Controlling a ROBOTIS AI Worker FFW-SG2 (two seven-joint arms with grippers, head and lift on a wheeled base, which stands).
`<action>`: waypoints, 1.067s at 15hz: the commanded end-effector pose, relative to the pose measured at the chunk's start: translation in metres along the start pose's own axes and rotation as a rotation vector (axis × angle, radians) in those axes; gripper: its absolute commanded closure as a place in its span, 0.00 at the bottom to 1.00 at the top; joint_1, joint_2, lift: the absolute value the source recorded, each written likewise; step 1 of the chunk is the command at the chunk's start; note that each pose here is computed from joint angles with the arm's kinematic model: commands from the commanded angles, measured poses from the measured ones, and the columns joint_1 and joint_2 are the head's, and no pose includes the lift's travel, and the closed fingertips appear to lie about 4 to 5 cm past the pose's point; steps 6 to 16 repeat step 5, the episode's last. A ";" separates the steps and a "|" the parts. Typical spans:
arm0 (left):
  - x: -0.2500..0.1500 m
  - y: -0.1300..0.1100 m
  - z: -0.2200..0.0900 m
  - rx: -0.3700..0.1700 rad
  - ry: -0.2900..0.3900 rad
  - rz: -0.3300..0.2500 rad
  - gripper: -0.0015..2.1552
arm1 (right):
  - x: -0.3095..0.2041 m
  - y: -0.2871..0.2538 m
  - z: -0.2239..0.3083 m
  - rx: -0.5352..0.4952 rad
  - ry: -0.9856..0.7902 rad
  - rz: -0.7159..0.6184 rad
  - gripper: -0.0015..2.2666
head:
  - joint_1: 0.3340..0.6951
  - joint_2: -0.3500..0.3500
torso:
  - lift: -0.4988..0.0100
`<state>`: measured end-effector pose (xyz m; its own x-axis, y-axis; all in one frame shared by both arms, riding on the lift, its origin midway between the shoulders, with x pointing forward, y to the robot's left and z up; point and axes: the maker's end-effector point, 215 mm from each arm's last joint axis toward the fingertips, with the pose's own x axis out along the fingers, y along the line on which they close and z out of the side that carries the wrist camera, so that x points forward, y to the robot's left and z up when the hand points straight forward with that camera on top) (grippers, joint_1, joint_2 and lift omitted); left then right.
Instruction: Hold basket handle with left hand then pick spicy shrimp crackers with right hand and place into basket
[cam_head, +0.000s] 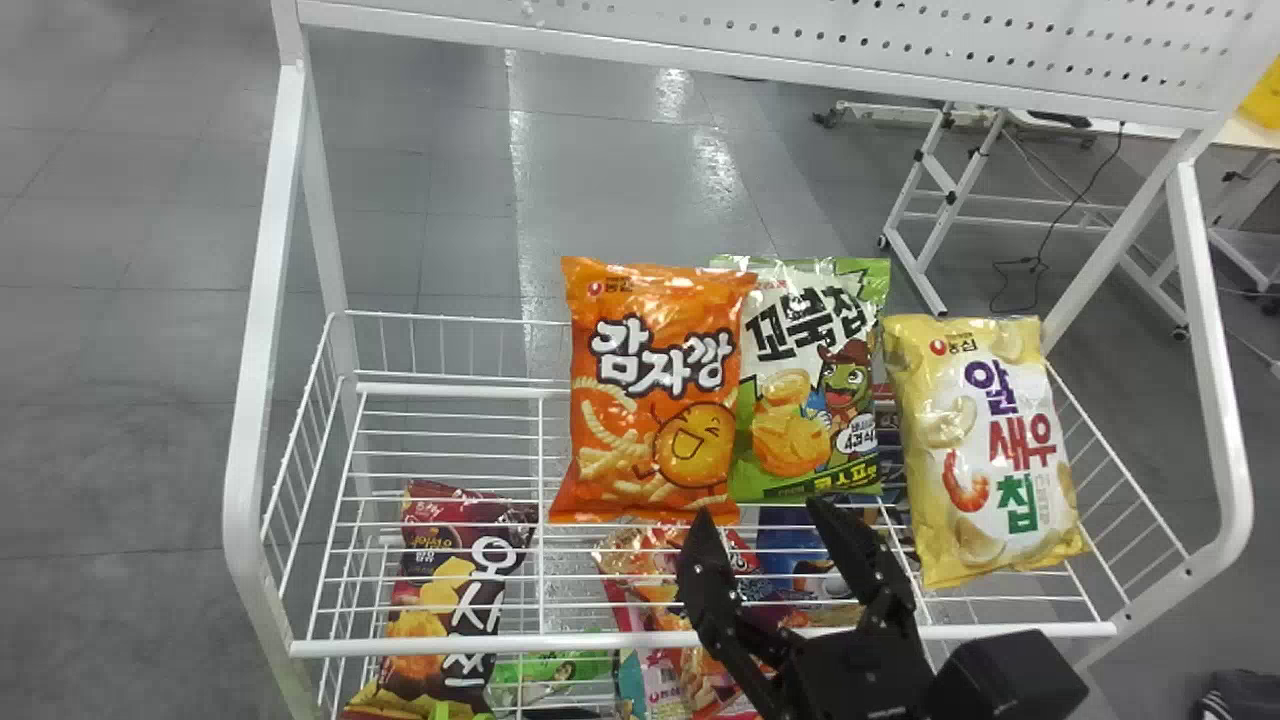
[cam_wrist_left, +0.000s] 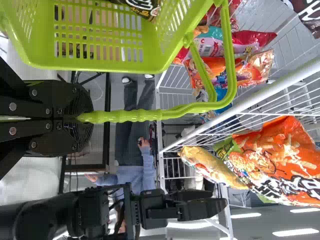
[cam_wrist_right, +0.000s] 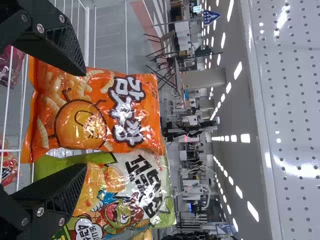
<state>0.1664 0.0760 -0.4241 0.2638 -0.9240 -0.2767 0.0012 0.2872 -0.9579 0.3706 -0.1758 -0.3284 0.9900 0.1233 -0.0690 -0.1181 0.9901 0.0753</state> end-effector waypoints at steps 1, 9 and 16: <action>0.001 -0.003 -0.001 -0.002 -0.003 -0.009 0.88 | -0.001 -0.001 0.002 -0.001 -0.006 -0.001 0.08 | 1.00 0.18 | 0.91; 0.000 -0.006 -0.001 0.004 -0.004 -0.010 0.88 | -0.001 0.000 0.002 0.000 -0.008 -0.001 0.08 | 1.00 0.17 | 0.91; 0.000 -0.006 -0.001 0.004 -0.004 -0.010 0.88 | -0.001 0.000 0.002 0.000 -0.008 -0.001 0.08 | 1.00 0.17 | 0.91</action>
